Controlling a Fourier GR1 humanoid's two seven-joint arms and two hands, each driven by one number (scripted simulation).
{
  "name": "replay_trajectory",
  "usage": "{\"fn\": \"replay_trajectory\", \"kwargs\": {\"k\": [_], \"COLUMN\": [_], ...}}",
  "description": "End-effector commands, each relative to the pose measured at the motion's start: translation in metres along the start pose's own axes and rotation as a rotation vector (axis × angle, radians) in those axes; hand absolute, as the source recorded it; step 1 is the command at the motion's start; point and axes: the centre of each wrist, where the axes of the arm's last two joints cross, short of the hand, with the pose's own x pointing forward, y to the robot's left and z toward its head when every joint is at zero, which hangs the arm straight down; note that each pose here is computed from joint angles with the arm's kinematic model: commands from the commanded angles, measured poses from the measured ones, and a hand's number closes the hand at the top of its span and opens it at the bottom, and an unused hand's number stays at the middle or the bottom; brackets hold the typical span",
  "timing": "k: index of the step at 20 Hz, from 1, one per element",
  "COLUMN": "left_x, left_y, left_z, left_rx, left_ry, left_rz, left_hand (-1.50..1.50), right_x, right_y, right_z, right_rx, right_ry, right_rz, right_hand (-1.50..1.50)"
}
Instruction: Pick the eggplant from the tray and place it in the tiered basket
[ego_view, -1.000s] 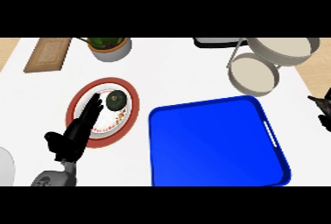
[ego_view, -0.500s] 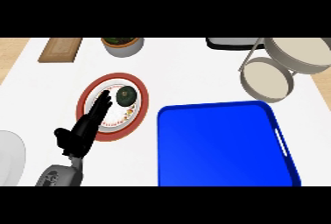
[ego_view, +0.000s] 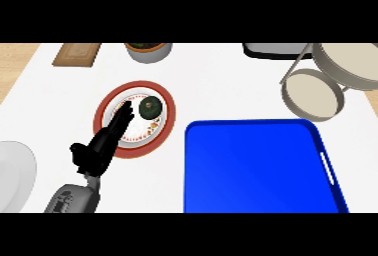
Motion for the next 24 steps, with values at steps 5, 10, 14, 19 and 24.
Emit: {"fn": "replay_trajectory", "kwargs": {"k": [5, 10, 14, 19, 24], "left_x": [0.018, -0.008, -0.009, -0.009, 0.006], "left_y": [-0.012, -0.002, -0.003, 0.002, -0.002], "left_z": [-0.013, 0.001, 0.000, 0.011, -0.009], "left_rx": [-0.028, -0.003, -0.031, -0.023, -0.009], "left_ry": [-0.011, -0.010, 0.010, -0.019, -0.008], "left_rz": [0.011, 0.002, 0.019, -0.008, 0.007], "left_hand": [0.00, 0.00, 0.00, 0.00, 0.00], "right_x": [0.058, 0.073, 0.075, 0.077, 0.084], "right_y": [0.056, 0.094, 0.107, 0.141, 0.185], "right_z": [-0.055, -0.073, -0.083, -0.090, -0.094], "right_rx": [0.062, 0.131, 0.150, 0.172, 0.239], "right_ry": [0.010, -0.005, 0.001, 0.005, 0.021], "right_rz": [-0.034, 0.016, -0.004, -0.025, -0.132], "right_hand": [1.50, 1.50, 1.50, 1.50, 1.50]}}
